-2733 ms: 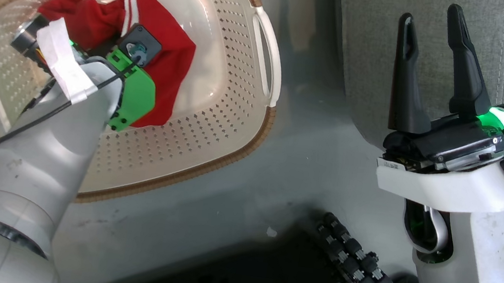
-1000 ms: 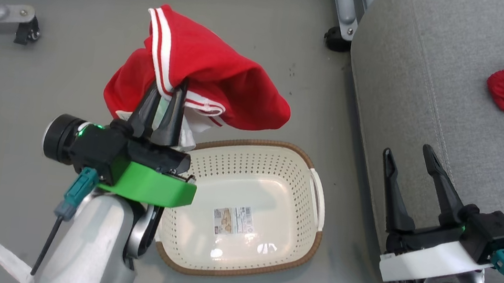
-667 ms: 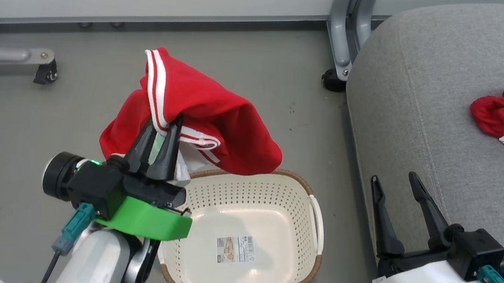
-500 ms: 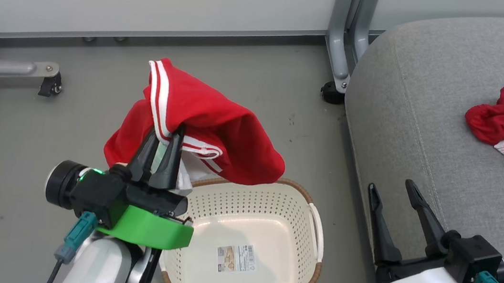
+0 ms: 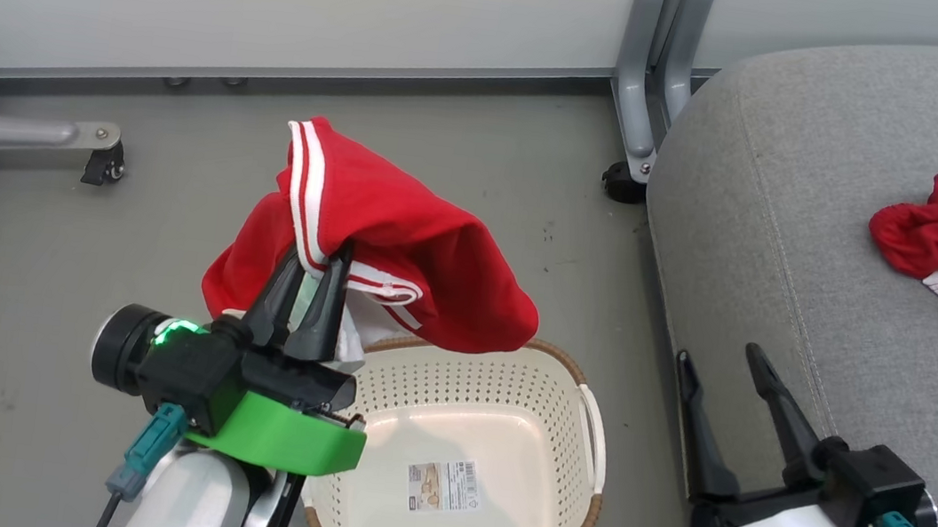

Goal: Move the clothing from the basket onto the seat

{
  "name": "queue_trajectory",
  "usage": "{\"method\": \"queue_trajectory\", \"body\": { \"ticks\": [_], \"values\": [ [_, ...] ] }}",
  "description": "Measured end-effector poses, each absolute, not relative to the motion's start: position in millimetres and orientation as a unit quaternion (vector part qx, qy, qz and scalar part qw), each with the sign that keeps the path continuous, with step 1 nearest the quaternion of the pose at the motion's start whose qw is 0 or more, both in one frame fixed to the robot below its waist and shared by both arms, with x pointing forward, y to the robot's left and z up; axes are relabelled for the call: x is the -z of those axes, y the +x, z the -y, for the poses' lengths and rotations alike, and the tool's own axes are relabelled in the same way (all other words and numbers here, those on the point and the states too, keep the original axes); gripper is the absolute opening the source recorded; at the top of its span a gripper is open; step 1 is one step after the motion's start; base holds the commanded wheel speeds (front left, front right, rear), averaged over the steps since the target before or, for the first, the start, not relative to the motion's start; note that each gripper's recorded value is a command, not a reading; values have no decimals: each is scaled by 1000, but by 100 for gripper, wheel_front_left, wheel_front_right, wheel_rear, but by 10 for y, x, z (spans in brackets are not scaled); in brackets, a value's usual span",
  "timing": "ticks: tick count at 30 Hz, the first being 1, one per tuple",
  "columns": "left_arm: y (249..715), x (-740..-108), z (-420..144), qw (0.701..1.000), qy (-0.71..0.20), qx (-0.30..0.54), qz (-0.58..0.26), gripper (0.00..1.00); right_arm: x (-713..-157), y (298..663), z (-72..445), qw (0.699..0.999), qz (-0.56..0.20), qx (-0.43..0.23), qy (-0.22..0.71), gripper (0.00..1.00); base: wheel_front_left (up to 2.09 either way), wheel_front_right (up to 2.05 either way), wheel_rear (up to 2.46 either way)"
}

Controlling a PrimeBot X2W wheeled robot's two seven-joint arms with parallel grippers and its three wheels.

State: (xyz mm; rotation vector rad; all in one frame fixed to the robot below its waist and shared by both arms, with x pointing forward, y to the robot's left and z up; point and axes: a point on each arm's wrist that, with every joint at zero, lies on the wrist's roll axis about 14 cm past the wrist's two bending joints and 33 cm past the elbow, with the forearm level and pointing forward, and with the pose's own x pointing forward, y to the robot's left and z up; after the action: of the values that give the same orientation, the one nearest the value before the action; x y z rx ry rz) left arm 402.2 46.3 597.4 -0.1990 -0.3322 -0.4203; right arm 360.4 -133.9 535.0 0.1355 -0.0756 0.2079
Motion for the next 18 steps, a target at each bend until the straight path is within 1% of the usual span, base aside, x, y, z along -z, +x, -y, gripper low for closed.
{"method": "queue_trajectory", "body": {
  "ticks": [3,8,14,18],
  "values": [
    [4035,-5957,-462,960,-99,207,162,0,-5331,3609,1213,989,31,-126,67,100,0,0,0],
    [4072,-5968,-443,959,-100,210,164,0,-5383,3666,809,976,29,-202,73,100,0,0,0],
    [4098,-6009,-411,956,-101,216,171,0,-5486,3718,218,947,34,-307,83,100,0,0,0],
    [4098,-6011,-418,956,-103,216,172,0,-5541,3789,-29,932,44,-351,80,100,0,0,0]
  ]
}}
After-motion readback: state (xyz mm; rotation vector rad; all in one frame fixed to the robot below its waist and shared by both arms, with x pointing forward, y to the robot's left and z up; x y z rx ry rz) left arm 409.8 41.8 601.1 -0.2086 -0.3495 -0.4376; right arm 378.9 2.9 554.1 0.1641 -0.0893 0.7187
